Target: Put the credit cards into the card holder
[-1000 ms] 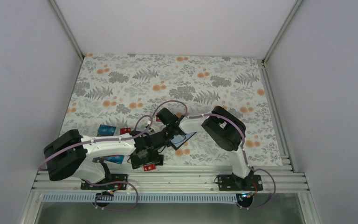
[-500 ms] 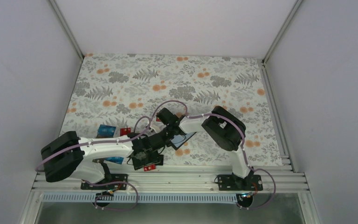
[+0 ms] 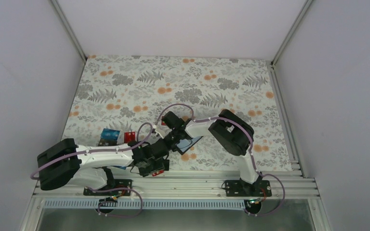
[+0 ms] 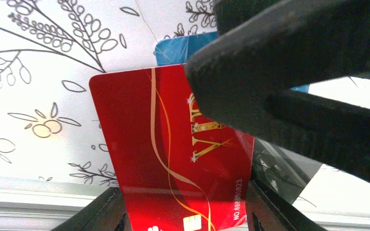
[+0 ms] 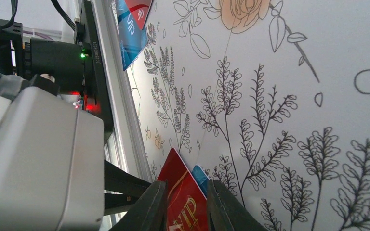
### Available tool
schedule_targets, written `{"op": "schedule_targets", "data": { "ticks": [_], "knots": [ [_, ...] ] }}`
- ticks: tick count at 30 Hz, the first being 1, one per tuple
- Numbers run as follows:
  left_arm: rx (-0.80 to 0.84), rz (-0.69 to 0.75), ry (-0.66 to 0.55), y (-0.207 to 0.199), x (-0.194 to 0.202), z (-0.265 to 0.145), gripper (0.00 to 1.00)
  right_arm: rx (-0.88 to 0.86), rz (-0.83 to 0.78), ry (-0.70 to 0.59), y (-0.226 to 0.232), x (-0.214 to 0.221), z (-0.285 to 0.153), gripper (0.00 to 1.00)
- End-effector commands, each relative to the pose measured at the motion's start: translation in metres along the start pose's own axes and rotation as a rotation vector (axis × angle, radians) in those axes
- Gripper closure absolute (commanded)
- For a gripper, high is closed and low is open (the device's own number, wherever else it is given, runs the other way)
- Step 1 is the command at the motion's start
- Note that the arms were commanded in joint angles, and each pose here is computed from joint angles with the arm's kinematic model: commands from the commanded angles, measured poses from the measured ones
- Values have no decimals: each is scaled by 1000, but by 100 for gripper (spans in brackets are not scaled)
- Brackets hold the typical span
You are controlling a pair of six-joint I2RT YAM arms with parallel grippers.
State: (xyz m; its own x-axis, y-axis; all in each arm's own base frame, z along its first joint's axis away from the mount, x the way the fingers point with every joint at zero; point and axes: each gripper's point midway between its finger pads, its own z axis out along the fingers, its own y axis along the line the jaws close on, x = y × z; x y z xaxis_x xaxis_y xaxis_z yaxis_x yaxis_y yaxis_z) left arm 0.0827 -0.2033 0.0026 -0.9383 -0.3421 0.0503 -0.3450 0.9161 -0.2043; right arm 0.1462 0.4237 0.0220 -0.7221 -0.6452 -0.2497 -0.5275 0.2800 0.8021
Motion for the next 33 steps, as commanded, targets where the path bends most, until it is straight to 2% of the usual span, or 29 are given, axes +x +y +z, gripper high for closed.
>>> {"op": "schedule_targets", "data": {
  "ticks": [1,8,19,26,33],
  "knots": [
    [-80,59,27,28,10,23,51,91,82,63,-26,28,11,76],
    [-74,94,-8,14,7,11,61,94,89,62,-27,28,11,76],
    [-18,129,-53,-15,1,-21,62,109,93,50,-29,22,12,77],
    [0,117,-65,-14,-1,-23,62,138,108,-11,-33,-4,5,78],
    [38,115,-100,-19,-6,-29,70,134,122,-17,-36,-2,6,78]
  ]
}}
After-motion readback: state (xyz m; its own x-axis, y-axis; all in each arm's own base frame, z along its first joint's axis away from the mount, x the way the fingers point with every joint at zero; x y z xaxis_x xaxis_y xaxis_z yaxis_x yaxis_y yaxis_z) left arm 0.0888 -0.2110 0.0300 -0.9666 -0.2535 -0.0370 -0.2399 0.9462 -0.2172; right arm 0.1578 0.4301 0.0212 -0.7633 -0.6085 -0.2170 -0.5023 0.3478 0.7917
